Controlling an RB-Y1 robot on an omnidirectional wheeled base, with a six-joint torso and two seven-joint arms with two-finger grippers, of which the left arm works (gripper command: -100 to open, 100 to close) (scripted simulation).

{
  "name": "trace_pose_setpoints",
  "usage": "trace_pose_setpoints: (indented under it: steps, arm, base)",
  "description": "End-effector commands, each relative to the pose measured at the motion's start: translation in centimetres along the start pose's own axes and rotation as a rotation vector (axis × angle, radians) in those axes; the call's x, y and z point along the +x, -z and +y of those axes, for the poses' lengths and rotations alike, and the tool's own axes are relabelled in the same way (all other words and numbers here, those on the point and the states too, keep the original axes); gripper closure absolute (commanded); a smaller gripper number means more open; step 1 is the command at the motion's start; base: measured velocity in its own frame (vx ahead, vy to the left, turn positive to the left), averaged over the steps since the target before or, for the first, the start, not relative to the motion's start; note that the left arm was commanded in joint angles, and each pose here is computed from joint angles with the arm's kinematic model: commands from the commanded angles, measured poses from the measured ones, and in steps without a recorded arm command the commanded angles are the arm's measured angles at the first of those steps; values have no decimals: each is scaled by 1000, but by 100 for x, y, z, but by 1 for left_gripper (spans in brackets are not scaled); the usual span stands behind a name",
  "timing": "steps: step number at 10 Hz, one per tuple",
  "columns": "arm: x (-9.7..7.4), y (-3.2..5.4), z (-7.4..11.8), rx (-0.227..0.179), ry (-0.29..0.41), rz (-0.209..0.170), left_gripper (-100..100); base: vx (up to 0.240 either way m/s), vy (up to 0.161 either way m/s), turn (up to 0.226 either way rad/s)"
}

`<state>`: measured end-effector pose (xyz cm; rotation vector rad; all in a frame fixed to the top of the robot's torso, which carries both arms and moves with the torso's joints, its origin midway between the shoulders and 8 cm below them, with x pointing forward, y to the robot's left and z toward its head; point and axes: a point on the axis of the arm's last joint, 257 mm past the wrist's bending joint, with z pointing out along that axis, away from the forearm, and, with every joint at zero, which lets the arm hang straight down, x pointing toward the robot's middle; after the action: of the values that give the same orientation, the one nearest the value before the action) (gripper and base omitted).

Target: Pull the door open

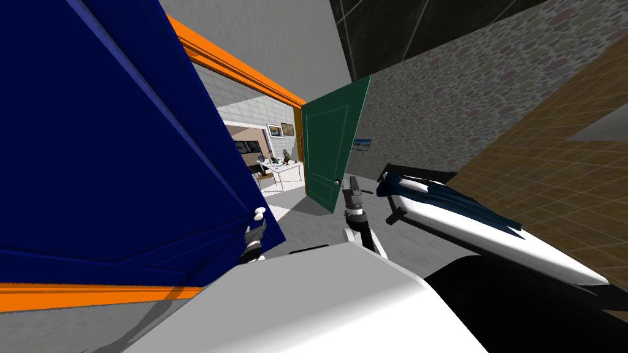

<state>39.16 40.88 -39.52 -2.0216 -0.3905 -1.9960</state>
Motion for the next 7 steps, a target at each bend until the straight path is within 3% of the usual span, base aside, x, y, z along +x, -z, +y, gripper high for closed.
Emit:
trace_pose_setpoints:
  steps: [1,2,3,4,7]
  arm:
    - [22,-29,-172,18,4,3,-100]
    - [29,-31,-310,32,5,5,-100]
    - [16,-12,-217,23,2,2,-100]
    - [16,-12,-217,23,2,2,100]
    - [16,-12,-217,23,2,2,100]
  base:
    - [200,46,-89]
    - [241,14,-134]
    - [119,5,-22]
    - [-12,12,62]
    - [-35,5,-11]
